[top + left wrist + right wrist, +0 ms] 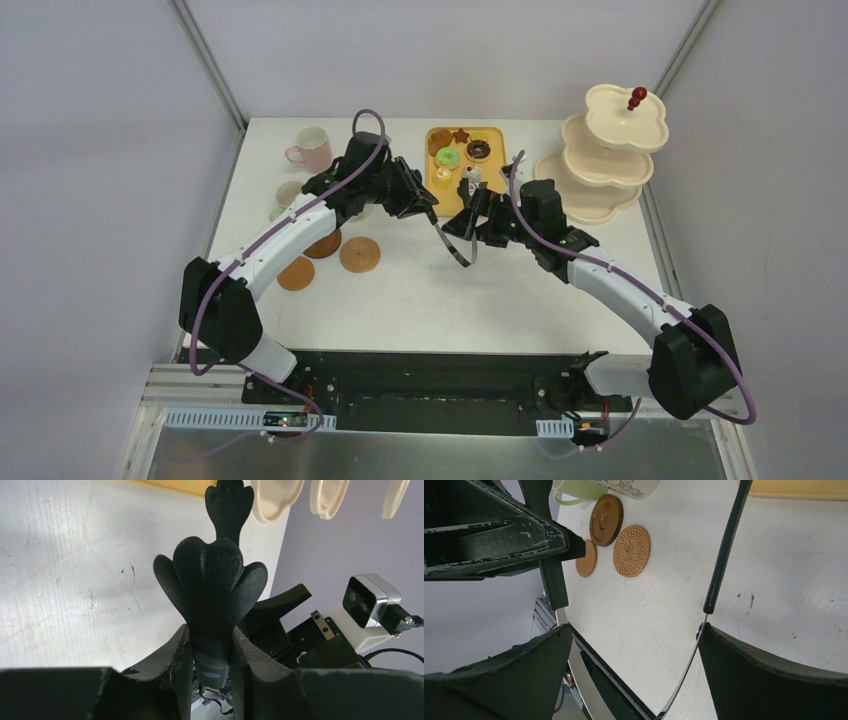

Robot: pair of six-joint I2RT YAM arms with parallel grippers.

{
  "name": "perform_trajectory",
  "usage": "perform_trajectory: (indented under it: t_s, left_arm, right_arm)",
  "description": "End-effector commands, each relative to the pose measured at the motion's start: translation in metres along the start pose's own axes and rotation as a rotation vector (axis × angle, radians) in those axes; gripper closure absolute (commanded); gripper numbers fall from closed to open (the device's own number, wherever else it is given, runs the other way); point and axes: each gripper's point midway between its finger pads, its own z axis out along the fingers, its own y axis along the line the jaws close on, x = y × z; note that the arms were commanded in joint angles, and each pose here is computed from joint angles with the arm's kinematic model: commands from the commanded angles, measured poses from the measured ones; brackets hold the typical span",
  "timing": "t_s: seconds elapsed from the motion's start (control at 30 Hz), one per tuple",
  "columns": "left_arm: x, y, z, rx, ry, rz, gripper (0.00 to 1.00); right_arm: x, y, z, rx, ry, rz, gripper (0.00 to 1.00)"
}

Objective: Serve the afternoon tea
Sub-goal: Pick up the clamp from the tray.

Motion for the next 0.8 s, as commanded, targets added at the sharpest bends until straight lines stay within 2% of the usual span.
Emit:
perform_trajectory:
  t_s: [0.0,0.1,0.4,0.57,0.77]
  left_arm:
    - [-0.003,-0.017,-0.004,0.017,0.0,-0.009,1.0]
    - [-0.004,-0.017,-0.003,0.008,0.005,-0.006,1.0]
    - [0.002,-0.008,0.001,-0.014,0.029,-0.018,1.0]
    - [0.003,-0.006,0.002,-0.041,0.033,-0.043,1.0]
    - [0.005,-0.004,0.006,-0.096,0.049,-0.064,1.0]
  right_arm:
    - [-0.026,0.049,-0.006,-0.142,-0.079,-0.121,0.0]
    - [-0.033,0.051,-0.011,-0.139,-0.117,-0.072,0.0]
    - [-0.043,0.08,-0.023,-0.296,-0.153,0.136,0.0]
    - [-0.031,0.088,-0.017,-0.259,-0.125,-0.004,0.0]
    - [-0.023,0.077,-0.002,-0.099,-0.12,-0.156,0.0]
